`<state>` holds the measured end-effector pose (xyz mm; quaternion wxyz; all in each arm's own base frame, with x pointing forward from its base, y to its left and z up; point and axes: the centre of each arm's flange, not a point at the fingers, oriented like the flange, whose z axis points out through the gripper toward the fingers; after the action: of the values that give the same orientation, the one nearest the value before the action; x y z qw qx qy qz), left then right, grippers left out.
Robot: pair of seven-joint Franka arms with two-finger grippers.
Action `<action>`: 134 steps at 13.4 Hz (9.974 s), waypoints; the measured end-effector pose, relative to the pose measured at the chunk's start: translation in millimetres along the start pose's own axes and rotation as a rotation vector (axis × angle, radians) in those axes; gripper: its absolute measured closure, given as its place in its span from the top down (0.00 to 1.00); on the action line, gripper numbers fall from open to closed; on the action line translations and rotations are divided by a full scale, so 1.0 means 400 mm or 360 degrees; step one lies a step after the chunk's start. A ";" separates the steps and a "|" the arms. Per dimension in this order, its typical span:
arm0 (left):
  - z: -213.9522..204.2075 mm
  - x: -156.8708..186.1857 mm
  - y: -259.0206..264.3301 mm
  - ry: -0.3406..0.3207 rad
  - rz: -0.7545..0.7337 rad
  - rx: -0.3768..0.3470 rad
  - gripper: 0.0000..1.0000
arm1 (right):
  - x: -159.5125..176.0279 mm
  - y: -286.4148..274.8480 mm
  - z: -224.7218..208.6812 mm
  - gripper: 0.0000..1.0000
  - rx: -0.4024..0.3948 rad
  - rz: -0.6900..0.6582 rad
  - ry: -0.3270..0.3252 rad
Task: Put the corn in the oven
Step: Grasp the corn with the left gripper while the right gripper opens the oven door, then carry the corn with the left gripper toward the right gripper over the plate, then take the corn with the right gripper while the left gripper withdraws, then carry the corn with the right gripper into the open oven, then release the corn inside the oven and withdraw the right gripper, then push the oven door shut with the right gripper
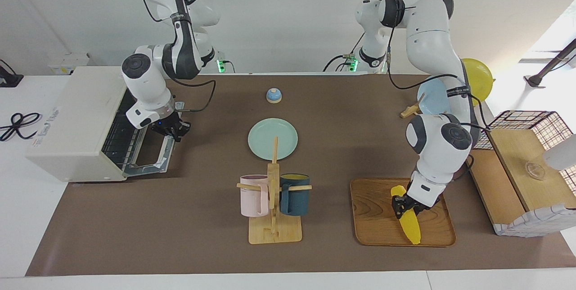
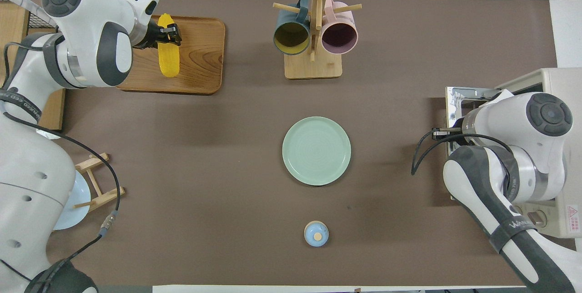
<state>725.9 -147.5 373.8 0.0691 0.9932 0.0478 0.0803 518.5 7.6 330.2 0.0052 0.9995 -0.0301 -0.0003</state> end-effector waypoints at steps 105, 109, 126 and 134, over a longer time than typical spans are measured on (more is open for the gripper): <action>-0.669 -0.350 -0.188 -0.0330 0.0315 0.0130 1.00 | 0.080 0.133 -0.145 0.03 -0.0286 -0.0044 -0.0368; -0.672 -0.342 -0.186 -0.0324 0.0315 0.0130 1.00 | 0.046 0.189 -0.109 0.03 -0.0263 -0.0051 -0.0337; -0.670 -0.340 -0.185 -0.0326 0.0316 0.0131 1.00 | 0.049 0.155 -0.150 0.23 -0.0272 -0.0084 -0.0316; -0.671 -0.340 -0.185 -0.0325 0.0316 0.0131 1.00 | 0.053 -0.058 -0.114 0.09 -0.0233 0.0003 -0.0125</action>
<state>541.4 -54.4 604.7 0.0246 0.9981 -0.0549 -0.0168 541.1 29.9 375.4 0.0772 0.9957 -0.0311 -0.0418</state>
